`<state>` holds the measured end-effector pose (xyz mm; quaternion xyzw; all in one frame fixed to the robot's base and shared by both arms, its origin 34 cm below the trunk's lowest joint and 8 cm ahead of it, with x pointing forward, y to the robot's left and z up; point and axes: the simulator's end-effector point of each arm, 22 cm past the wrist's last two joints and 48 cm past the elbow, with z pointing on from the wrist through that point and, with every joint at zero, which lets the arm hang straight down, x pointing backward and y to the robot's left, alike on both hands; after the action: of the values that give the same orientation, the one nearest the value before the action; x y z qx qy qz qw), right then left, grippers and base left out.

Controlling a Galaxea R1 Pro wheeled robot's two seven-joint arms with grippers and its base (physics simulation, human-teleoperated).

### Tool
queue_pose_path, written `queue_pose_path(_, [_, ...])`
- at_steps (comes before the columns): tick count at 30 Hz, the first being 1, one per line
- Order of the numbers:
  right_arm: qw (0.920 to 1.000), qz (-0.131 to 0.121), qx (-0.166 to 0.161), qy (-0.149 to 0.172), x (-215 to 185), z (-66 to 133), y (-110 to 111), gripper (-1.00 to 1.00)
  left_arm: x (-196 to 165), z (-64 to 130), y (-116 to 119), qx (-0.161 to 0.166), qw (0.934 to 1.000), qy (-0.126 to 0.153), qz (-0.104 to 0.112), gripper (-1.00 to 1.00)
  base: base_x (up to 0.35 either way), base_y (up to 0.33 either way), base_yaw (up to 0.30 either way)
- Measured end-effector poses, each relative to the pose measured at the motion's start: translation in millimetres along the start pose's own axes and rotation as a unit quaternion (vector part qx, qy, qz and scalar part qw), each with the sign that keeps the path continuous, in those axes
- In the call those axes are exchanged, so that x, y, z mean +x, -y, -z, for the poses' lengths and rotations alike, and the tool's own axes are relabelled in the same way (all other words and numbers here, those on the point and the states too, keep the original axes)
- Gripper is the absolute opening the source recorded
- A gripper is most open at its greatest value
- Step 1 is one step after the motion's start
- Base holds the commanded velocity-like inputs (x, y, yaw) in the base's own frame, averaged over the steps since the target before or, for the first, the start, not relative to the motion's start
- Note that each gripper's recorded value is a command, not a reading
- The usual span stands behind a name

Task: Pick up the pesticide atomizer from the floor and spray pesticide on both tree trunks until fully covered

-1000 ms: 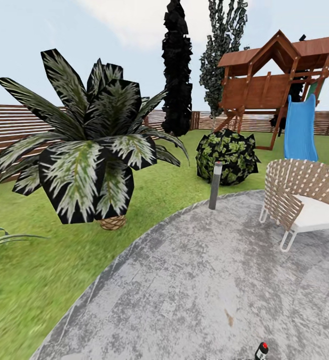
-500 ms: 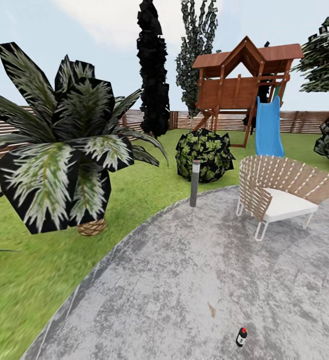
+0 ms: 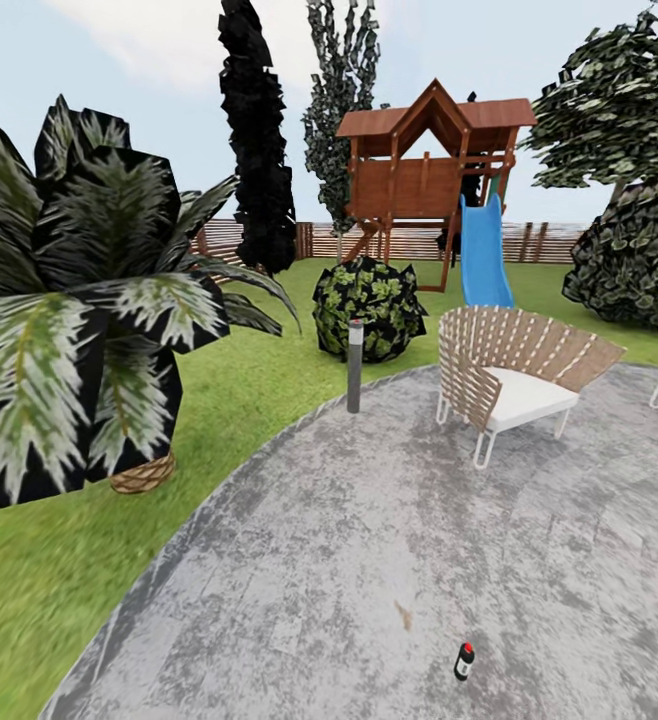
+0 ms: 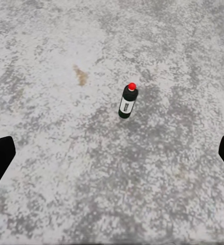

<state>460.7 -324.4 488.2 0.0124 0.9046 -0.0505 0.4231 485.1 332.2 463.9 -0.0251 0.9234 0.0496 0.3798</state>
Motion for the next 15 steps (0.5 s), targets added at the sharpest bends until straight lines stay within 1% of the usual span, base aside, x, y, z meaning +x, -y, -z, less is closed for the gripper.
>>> queue_pose_path(5, [1.0, 0.0, 0.0, 0.0, -0.3, -0.1, 0.2, 1.0, 0.2, -0.1, 0.1, 0.002, 1.0, -0.001, 0.0, 1.0, 0.001, 0.001, -0.277])
queue_pose_path(15, [1.0, 0.0, 0.0, 0.001, 15.6, -10.6, -1.3, 1.0, 16.0, -11.9, 1.0, 0.001, 1.0, -0.001, 0.0, 1.0, 0.0, 0.0, -0.277])
